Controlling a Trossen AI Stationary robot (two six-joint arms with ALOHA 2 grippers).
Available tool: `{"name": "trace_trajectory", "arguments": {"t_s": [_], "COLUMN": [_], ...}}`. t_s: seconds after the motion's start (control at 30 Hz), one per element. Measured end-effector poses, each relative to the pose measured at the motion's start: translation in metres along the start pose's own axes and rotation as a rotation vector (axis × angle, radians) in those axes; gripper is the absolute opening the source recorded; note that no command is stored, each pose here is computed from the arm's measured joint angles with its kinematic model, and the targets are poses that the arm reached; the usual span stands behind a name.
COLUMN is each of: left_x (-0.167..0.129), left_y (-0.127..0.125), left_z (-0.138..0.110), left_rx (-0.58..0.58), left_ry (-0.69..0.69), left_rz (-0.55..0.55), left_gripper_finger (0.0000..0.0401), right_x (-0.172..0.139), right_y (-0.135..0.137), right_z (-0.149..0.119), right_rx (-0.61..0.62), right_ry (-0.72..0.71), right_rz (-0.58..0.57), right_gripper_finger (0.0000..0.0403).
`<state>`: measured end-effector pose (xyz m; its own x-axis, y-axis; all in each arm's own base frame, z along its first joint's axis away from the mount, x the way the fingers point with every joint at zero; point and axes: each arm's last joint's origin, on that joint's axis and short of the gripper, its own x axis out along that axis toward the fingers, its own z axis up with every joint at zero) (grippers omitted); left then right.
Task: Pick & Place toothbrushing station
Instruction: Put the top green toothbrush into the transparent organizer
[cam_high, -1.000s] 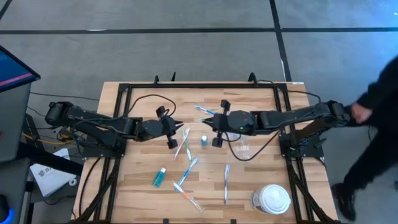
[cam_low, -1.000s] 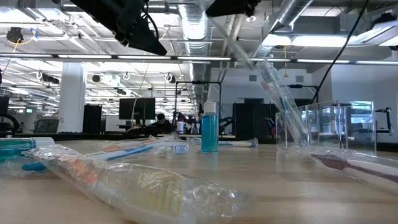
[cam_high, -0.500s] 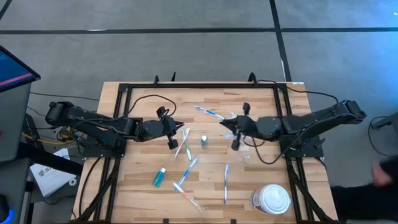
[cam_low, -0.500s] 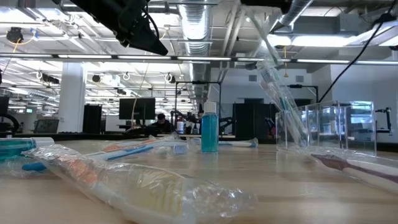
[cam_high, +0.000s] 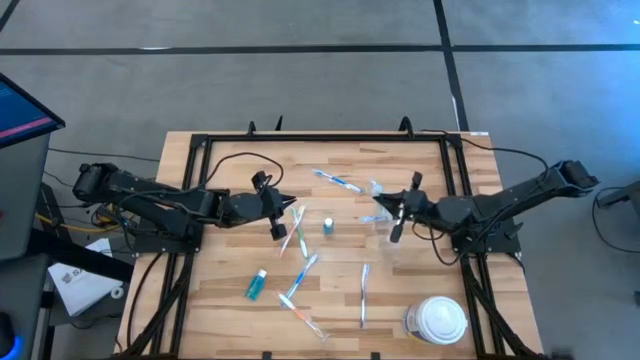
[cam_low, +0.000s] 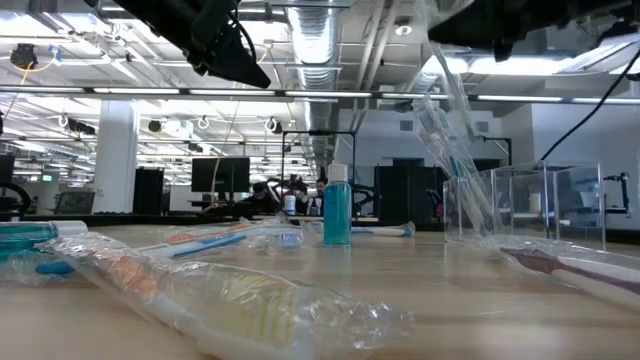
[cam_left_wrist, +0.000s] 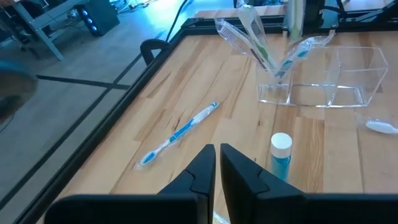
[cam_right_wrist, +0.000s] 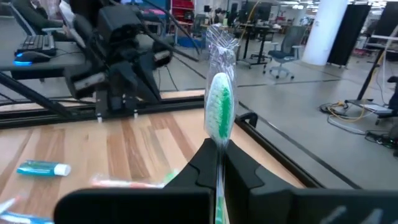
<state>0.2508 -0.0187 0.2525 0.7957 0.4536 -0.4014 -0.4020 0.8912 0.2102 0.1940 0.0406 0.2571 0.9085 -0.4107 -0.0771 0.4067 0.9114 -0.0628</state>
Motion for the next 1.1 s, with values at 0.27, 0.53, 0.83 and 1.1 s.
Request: {"name": "trace_trajectory", "arguments": {"t_s": [0.27, 0.53, 0.83, 1.1], "left_x": [0.000, 0.000, 0.000, 0.000], "left_y": [0.000, 0.000, 0.000, 0.000], "left_z": [0.001, 0.001, 0.001, 0.001], "left_rx": [-0.003, -0.006, -0.006, -0.007], "left_ry": [-0.005, -0.009, -0.010, -0.010], "left_rz": [0.000, -0.001, -0.001, -0.001], "left_gripper_finger": [0.0017, 0.0017, 0.0017, 0.0017], "right_x": [-0.004, -0.005, -0.007, -0.011], "right_y": [-0.012, -0.023, -0.034, -0.037], "right_z": [-0.028, -0.052, -0.076, -0.089], "right_rx": [0.041, 0.081, 0.137, 0.183], "right_ry": [-0.037, -0.040, -0.023, -0.021], "right_rz": [-0.042, -0.089, -0.129, -0.131], "right_gripper_finger": [0.0000, 0.0000, 0.0000, 0.0000]}}
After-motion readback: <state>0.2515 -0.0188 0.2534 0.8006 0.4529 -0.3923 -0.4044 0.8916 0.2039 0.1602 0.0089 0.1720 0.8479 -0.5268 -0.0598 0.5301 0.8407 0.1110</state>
